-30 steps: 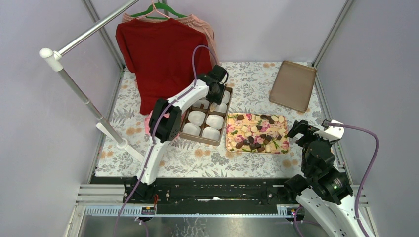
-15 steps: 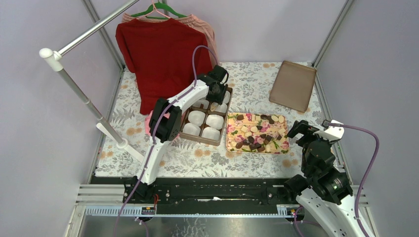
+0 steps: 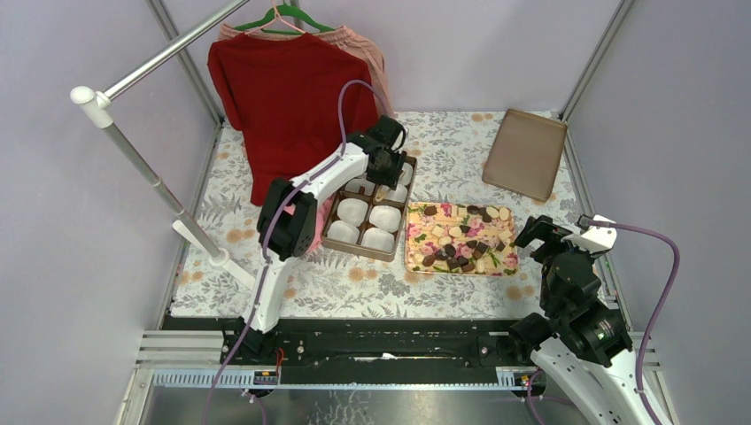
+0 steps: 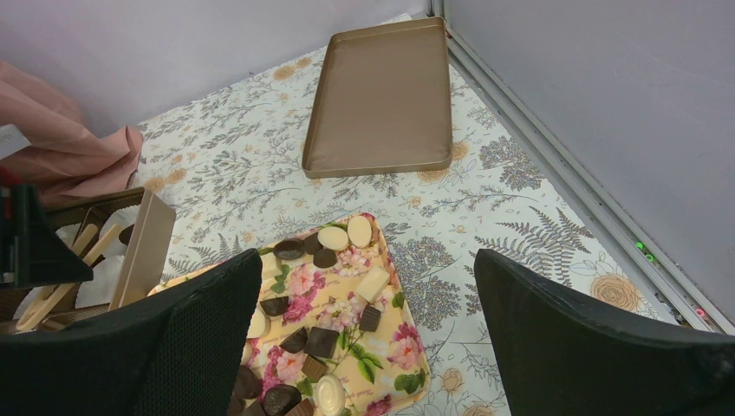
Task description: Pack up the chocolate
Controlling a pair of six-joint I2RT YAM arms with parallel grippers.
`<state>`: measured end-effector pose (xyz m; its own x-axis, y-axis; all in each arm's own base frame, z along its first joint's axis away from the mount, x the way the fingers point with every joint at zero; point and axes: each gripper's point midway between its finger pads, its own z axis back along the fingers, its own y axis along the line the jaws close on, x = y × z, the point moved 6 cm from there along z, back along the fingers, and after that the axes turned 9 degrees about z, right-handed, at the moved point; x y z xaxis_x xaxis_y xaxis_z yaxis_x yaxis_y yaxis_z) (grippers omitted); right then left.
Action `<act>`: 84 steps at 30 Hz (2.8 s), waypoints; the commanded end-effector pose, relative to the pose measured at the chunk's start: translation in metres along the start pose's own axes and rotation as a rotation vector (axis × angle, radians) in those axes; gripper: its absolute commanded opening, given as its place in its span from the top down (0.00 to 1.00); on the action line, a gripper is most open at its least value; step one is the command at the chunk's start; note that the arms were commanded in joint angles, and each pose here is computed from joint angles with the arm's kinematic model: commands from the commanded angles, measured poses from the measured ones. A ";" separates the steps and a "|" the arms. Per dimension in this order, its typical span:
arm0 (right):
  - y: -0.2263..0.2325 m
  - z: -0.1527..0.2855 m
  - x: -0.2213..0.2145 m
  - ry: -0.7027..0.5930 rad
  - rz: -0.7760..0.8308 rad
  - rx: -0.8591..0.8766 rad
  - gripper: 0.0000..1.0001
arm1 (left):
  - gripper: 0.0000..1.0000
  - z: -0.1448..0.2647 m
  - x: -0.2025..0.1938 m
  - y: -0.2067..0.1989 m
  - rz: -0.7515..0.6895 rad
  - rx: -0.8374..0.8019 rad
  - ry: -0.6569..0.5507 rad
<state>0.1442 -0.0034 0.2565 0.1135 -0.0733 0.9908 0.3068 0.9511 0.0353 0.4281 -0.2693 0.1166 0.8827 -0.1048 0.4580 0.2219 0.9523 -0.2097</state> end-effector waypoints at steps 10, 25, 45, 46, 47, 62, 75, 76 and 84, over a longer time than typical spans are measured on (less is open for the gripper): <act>0.011 0.000 0.011 -0.026 -0.057 0.067 0.00 | 0.52 0.080 -0.020 -0.051 -0.047 -0.195 -0.029; 0.088 -0.023 0.010 0.087 -0.252 0.315 0.00 | 0.52 0.133 -0.074 -0.107 -0.196 -0.352 0.009; 0.159 -0.059 -0.042 0.248 -0.397 0.447 0.00 | 0.52 0.158 -0.117 -0.151 -0.333 -0.501 0.012; 0.160 -0.060 -0.045 0.258 -0.399 0.445 0.00 | 0.52 0.158 -0.117 -0.153 -0.336 -0.505 0.007; 0.161 -0.060 -0.049 0.270 -0.400 0.446 0.00 | 0.52 0.159 -0.117 -0.154 -0.339 -0.509 0.005; 0.160 -0.052 -0.090 0.417 -0.413 0.449 0.00 | 0.53 0.173 -0.107 -0.161 -0.314 -0.546 -0.090; 0.130 -0.048 -0.051 0.258 -0.329 0.354 0.00 | 0.53 0.154 -0.110 -0.145 -0.278 -0.417 -0.094; 0.123 -0.047 -0.051 0.256 -0.304 0.333 0.00 | 0.53 0.150 -0.111 -0.143 -0.275 -0.401 -0.085; 0.079 -0.033 -0.021 0.136 -0.191 0.201 0.00 | 0.53 0.122 -0.113 -0.133 -0.262 -0.331 -0.028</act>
<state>0.2058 0.0890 0.2086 0.2836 -0.3651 0.8867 0.0607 0.9297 0.3634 0.2366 -0.3479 0.2126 0.7574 -0.3255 0.5660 0.5872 0.7186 -0.3726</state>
